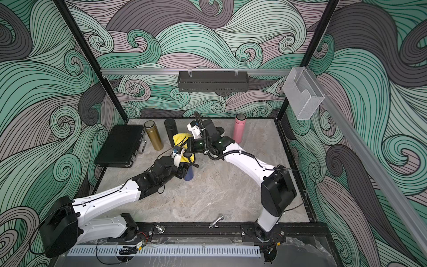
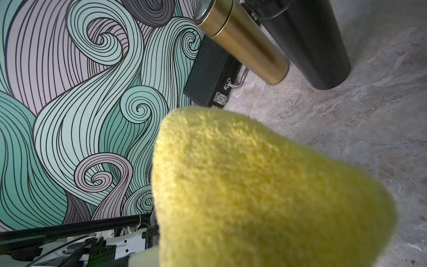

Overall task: Wipe the surface of the thermos
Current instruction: Wipe the dirt from the surface of the thermos.

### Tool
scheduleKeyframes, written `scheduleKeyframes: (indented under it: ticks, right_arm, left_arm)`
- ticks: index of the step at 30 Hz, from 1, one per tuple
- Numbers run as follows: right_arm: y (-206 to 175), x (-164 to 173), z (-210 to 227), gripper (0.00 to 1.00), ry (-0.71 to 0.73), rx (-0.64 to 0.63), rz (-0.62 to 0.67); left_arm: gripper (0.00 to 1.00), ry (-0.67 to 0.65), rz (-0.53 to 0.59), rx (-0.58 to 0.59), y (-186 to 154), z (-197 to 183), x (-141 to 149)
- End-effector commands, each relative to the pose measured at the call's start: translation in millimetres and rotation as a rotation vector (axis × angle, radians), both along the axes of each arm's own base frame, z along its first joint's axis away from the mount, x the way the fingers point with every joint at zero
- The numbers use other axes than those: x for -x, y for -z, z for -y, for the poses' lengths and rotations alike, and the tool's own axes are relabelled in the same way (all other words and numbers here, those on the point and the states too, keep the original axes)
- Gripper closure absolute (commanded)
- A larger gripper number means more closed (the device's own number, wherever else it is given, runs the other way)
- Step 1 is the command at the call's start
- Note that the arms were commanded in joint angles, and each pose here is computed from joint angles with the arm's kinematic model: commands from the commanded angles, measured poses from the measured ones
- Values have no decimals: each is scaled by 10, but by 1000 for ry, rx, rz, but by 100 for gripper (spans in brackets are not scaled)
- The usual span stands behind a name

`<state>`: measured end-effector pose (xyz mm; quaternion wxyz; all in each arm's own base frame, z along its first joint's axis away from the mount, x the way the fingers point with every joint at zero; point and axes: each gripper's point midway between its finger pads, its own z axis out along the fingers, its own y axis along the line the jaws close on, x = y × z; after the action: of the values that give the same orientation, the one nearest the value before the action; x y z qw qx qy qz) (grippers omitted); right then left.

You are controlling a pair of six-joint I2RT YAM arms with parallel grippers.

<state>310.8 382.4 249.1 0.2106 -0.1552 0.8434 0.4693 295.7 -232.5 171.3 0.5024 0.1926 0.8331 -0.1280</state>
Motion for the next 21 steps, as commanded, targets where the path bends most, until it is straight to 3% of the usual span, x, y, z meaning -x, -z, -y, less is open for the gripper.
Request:
scheduleKeyframes:
  ticks: [1, 6, 13, 18, 21]
  right_arm:
    - [-115, 185, 43, 100, -24, -33, 3]
    - [-90, 416, 298, 100, 7, -13, -4]
    - [-168, 493, 632, 100, 79, -7, 28]
    - [-244, 420, 915, 100, 168, -8, 64]
    - [-276, 380, 1082, 100, 223, -3, 83]
  left_arm:
    - [53, 2, 49, 50, -181, 75, -74]
    - [41, -17, 54, 47, -193, 55, -99]
    - [40, -31, 55, 46, -207, 48, -121]
    - [66, -28, 52, 51, -217, 62, -124]
    - [75, -22, 52, 53, -229, 60, -108]
